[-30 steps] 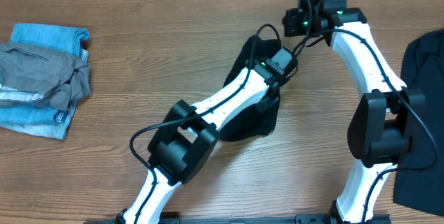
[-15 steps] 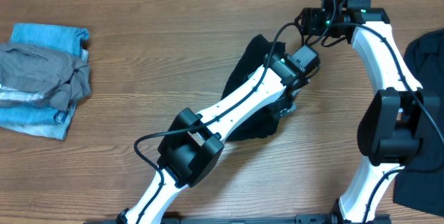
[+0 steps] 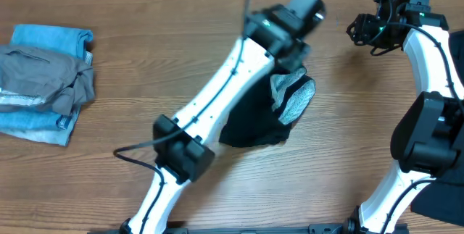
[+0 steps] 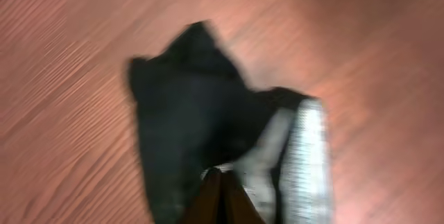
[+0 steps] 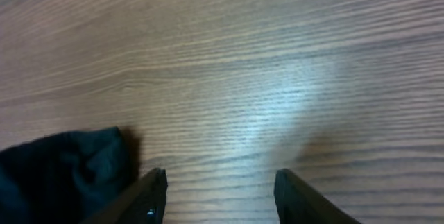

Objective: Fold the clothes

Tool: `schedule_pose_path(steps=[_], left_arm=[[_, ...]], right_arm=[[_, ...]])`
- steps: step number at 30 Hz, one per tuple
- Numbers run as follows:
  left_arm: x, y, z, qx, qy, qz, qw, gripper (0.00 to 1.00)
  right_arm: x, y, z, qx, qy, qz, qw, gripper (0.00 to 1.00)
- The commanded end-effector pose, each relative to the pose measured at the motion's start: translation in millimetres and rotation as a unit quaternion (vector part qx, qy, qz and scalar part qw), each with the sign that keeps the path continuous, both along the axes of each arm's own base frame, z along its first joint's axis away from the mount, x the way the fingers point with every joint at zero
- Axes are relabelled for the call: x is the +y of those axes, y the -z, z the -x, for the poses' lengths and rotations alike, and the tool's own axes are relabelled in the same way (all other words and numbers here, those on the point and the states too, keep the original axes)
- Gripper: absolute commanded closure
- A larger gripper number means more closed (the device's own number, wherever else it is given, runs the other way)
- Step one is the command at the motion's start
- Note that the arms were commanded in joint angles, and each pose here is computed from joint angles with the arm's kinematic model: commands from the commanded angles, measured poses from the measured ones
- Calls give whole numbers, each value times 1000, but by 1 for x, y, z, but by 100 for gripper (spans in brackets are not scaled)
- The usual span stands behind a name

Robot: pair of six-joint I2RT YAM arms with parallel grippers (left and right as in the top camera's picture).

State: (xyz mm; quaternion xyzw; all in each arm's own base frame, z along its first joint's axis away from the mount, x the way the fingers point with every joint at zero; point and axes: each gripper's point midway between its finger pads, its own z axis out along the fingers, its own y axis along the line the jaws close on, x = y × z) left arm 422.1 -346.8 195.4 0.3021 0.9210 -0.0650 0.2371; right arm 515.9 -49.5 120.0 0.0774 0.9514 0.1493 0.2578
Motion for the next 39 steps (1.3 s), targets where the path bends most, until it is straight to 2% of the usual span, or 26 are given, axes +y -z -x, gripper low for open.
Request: schedule_pose_path(steps=[1,3,7,9,14,20,23,25,28,32,34,36,38,39], left_arm=[[44,40,-30,38,-89,-7,995,96],[45,62,-26,82,-82,16,993,96],[33,95,-20,94,-70,19,993,96],[21,105,-9,112,-53,29,992,96],[-14,106,14,128,-16,58,990,96],[-38,103,12,105,6,86,991,89],[-42,124,13,118,11,89,989,89],[-57,142,14,138,28,114,983,89],[-85,147,28,179,70,180,965,90],[-94,147,12,120,65,168,976,83],[-92,132,1,96,58,166,980,81],[-83,71,-18,60,51,192,978,69],[-62,19,-26,41,41,201,978,51],[-43,-5,-27,37,35,197,979,48]], right_arm=[[3,-23,-1,-20,-4,1,1000,47],[3,-21,2,-12,-4,0,1000,47],[3,-18,6,-2,-3,-1,1000,47],[1,-17,7,0,-1,4,1000,47],[1,-17,7,0,0,5,1000,47],[-6,-13,9,9,10,22,1000,47],[-6,-13,9,10,10,22,1000,46],[-6,-13,9,10,10,22,1000,46],[-6,-13,9,10,11,22,1000,46],[-5,-12,9,11,10,21,1000,47],[-5,-10,11,15,10,21,1000,47],[-5,-10,11,15,10,21,1000,46],[-5,-10,12,16,10,21,1000,46],[-6,-10,12,16,11,21,1000,46]])
